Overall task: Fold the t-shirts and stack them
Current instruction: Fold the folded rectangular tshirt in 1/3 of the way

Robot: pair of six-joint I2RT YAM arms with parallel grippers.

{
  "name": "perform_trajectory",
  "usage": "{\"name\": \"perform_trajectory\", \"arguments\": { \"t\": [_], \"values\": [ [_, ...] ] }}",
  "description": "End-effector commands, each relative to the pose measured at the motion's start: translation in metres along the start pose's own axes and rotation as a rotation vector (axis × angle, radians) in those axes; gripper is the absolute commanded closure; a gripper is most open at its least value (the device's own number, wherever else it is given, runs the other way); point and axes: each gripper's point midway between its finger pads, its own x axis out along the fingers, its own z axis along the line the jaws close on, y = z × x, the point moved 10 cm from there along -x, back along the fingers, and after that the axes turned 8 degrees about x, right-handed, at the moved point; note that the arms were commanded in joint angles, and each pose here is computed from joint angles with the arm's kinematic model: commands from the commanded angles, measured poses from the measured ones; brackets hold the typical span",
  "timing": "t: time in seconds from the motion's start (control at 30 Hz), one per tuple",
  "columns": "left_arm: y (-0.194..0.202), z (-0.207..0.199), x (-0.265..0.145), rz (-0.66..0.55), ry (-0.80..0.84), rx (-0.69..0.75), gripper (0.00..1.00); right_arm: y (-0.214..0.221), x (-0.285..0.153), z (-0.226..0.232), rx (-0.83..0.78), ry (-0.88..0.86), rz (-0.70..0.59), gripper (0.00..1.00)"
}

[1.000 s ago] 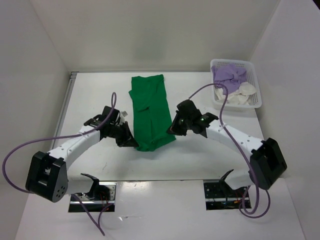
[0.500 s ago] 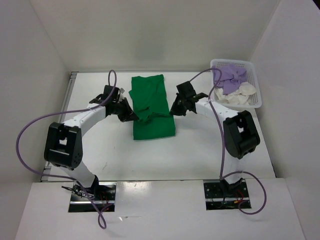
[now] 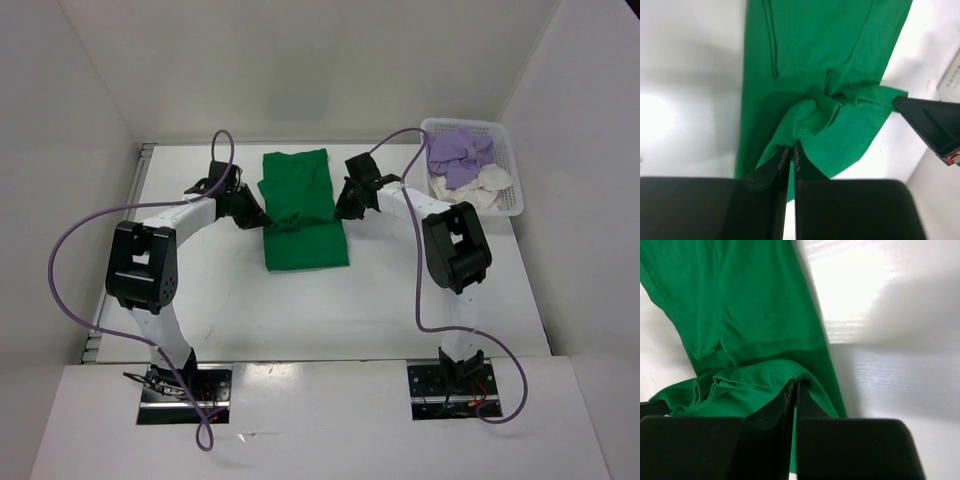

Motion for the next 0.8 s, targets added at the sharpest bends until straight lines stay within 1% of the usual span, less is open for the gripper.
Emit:
{"name": "perform_trajectory", "arguments": {
  "t": [0.0,0.07,0.1,0.13,0.17,0.2,0.23,0.3,0.37,0.4,0.43,0.47,0.53,0.57,0.63,0.7,0.73,0.77],
  "values": [
    [-0.028,-0.009,0.003,-0.13,0.011,0.038,0.85,-0.027,0.003,0.013,-0.015,-0.057,-0.084,0.98],
    [-0.03,-0.007,0.008,-0.135,0.012,0.074,0.73,-0.026,0.009,0.012,-0.014,-0.049,-0.078,0.92],
    [-0.032,-0.007,0.01,-0.135,0.012,0.074,0.66,-0.031,0.009,0.01,-0.006,-0.058,-0.083,0.81],
    [-0.034,-0.008,0.01,-0.146,0.018,0.09,0.57,-0.031,0.009,0.01,-0.006,-0.058,-0.083,0.77],
    [-0.034,-0.007,0.012,-0.158,0.026,0.105,0.54,-0.034,0.007,0.014,-0.007,-0.068,-0.092,0.73],
    [-0.036,-0.011,0.003,-0.193,0.038,0.116,0.5,-0.037,0.007,0.01,-0.012,-0.058,-0.091,0.7],
    [-0.038,-0.014,-0.002,-0.225,0.04,0.124,0.46,-0.042,-0.001,0.016,-0.014,-0.079,-0.109,0.64],
    [-0.044,-0.027,-0.024,-0.296,0.064,0.145,0.36,-0.045,-0.017,0.023,-0.025,-0.102,-0.129,0.6],
    [-0.046,-0.034,-0.037,-0.325,0.083,0.158,0.32,-0.047,-0.036,0.028,-0.028,-0.124,-0.147,0.59],
    [-0.041,-0.038,-0.048,-0.33,0.107,0.158,0.32,-0.044,-0.038,0.024,-0.036,-0.116,-0.142,0.59],
    [-0.033,-0.033,-0.047,-0.3,0.115,0.145,0.32,-0.039,-0.043,0.028,-0.046,-0.133,-0.145,0.59],
    [-0.028,-0.032,-0.047,-0.297,0.126,0.148,0.34,-0.033,-0.046,0.03,-0.057,-0.139,-0.139,0.62],
    [-0.01,-0.036,-0.048,-0.265,0.164,0.124,0.45,-0.02,-0.05,0.031,-0.072,-0.153,-0.118,0.73],
    [0.005,-0.043,-0.041,-0.221,0.209,0.138,0.58,-0.01,-0.052,0.038,-0.094,-0.18,-0.104,0.82],
    [0.037,-0.04,-0.028,-0.125,0.23,0.09,0.69,0.008,-0.048,0.037,-0.105,-0.185,-0.042,0.9],
    [0.065,-0.049,-0.016,-0.047,0.281,0.08,0.75,0.023,-0.041,0.029,-0.102,-0.17,0.0,0.96],
    [0.078,-0.044,-0.008,0.002,0.268,0.077,0.76,0.03,-0.043,0.028,-0.1,-0.173,0.007,0.96],
    [0.083,-0.044,-0.007,0.013,0.269,0.068,0.76,0.034,-0.044,0.025,-0.086,-0.183,0.02,0.98]
  ]
}}
